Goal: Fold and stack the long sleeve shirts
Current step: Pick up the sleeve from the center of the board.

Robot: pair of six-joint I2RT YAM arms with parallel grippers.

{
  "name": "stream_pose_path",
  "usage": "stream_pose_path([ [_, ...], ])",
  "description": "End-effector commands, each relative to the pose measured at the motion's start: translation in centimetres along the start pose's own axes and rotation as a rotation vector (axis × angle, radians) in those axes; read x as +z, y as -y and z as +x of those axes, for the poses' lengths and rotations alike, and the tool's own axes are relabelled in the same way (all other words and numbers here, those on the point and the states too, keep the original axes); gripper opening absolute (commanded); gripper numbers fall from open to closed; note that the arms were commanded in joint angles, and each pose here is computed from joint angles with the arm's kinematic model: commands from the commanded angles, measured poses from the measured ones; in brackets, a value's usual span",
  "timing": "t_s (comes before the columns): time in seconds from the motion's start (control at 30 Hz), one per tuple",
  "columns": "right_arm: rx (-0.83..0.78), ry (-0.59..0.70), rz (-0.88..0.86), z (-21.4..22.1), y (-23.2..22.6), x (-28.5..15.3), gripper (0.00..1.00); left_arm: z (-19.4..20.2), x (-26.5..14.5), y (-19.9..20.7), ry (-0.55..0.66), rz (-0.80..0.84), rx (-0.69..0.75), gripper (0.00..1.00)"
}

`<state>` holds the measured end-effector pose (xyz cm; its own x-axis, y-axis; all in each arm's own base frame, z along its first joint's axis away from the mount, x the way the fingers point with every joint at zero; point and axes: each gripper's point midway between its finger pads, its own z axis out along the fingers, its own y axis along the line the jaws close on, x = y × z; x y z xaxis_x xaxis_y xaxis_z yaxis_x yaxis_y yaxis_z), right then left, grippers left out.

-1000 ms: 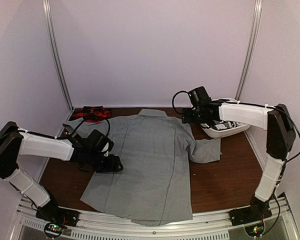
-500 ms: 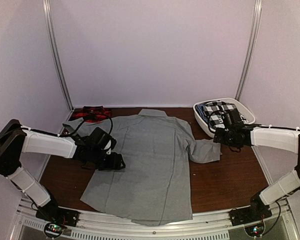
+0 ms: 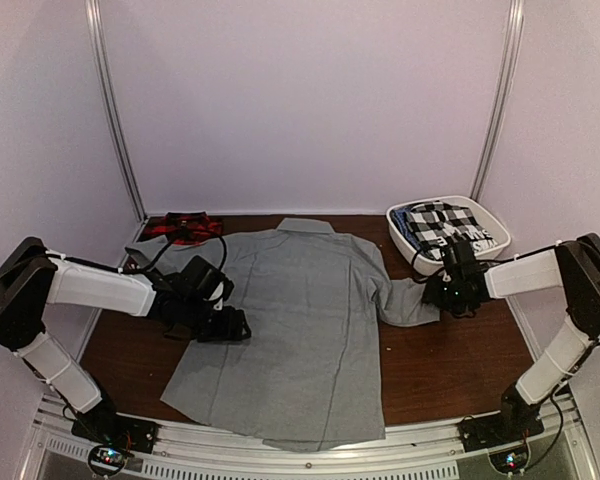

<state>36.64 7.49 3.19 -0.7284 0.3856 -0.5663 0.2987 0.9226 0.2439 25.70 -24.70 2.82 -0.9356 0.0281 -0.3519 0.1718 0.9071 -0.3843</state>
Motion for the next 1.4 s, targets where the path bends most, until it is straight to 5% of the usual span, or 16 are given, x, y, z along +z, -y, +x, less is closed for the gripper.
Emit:
stream_pose_path([
  [0.0, 0.036, 0.019, -0.034, -0.2, -0.3, 0.4, 0.55, 0.2, 0.4, -0.6, 0.002, -0.024, 0.008, 0.72],
  [0.23, 0.041, 0.068, -0.019, -1.7, 0.1, -1.5, 0.13, 1.2, 0.3, -3.1, -0.014, -0.116, 0.021, 0.72],
  [0.37, 0.038, 0.136, 0.028, -3.9, 0.7, -4.1, 0.03, 1.9, 0.0, -4.8, -0.028, -0.161, 0.022, 0.72],
  [0.7, 0.02, 0.342, 0.165, -11.5, 2.8, -11.6, 0.01, 2.1, -0.2, -5.6, -0.03, -0.17, 0.015, 0.72],
  [0.9, -0.043, 0.42, 0.106, -15.7, 0.2, -14.9, 0.01, 1.3, -0.4, -4.8, -0.017, -0.148, 0.026, 0.72],
  [1.37, -0.181, 0.324, -0.079, -11.1, -7.2, -11.5, 0.01, -1.6, -2.3, 2.9, 0.02, 0.04, 0.2, 0.72],
])
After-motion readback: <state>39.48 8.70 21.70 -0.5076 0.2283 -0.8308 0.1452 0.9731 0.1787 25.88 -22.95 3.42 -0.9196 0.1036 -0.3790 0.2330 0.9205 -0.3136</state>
